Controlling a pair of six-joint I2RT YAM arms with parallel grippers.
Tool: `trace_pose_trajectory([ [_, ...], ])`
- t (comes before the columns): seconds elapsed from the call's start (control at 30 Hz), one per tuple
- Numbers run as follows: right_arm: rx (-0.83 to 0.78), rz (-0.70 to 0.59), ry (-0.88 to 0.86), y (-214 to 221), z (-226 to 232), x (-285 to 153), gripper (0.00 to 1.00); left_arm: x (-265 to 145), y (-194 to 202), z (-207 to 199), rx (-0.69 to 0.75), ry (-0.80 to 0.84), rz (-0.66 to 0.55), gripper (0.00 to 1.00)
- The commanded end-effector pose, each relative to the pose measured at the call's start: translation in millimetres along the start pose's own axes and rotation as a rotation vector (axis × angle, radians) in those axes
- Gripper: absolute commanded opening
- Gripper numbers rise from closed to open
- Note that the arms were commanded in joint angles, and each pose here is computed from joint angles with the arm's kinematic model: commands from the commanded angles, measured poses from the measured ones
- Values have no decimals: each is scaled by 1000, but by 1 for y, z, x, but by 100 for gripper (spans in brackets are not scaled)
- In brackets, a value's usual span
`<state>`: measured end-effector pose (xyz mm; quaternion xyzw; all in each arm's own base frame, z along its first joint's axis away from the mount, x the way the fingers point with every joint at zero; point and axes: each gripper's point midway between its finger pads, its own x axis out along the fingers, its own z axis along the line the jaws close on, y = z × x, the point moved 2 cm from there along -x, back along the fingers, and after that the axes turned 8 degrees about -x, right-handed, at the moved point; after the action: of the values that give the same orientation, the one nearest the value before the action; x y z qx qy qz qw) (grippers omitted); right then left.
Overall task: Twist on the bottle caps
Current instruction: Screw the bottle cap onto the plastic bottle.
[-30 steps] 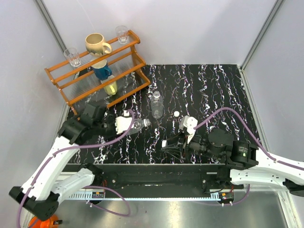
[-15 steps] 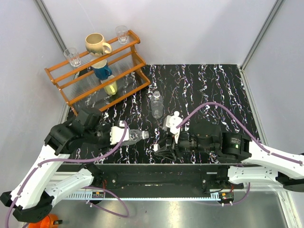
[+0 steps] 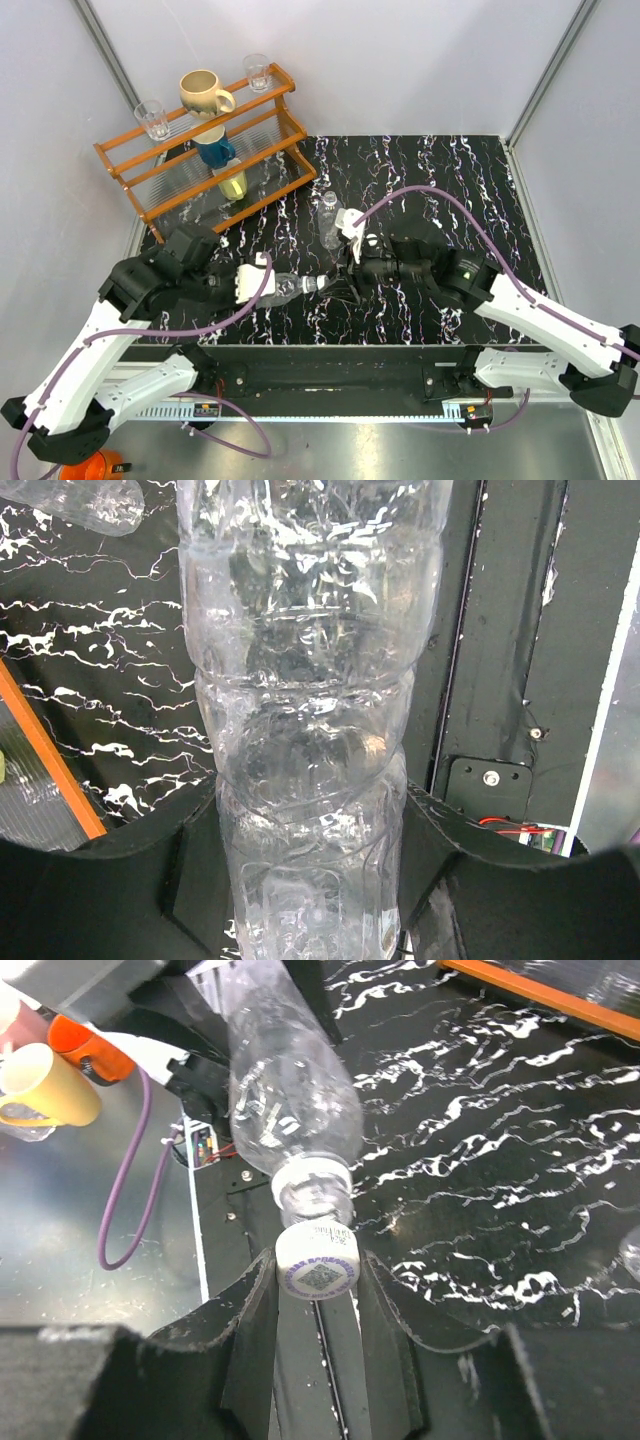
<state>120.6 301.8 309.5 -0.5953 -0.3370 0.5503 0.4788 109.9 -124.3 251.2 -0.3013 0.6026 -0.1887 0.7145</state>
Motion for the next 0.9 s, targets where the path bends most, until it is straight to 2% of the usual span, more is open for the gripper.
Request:
trace_pose_trajectory([
  [0.0, -47, -96, -141, -29, 17, 1, 21, 5, -10, 10, -9, -33, -29, 42],
  [0.37, -53, -125, -148, -27, 18, -8, 19, 6, -21, 16, -29, -33, -49, 42],
  [0.5, -27, -115, -107, -18, 1, -5, 18, 4, -24, 17, -28, -36, -54, 41],
  [0.87, -2, -121, -167, -19, -10, 3, 19, 5, -27, 19, -30, -32, -51, 40],
])
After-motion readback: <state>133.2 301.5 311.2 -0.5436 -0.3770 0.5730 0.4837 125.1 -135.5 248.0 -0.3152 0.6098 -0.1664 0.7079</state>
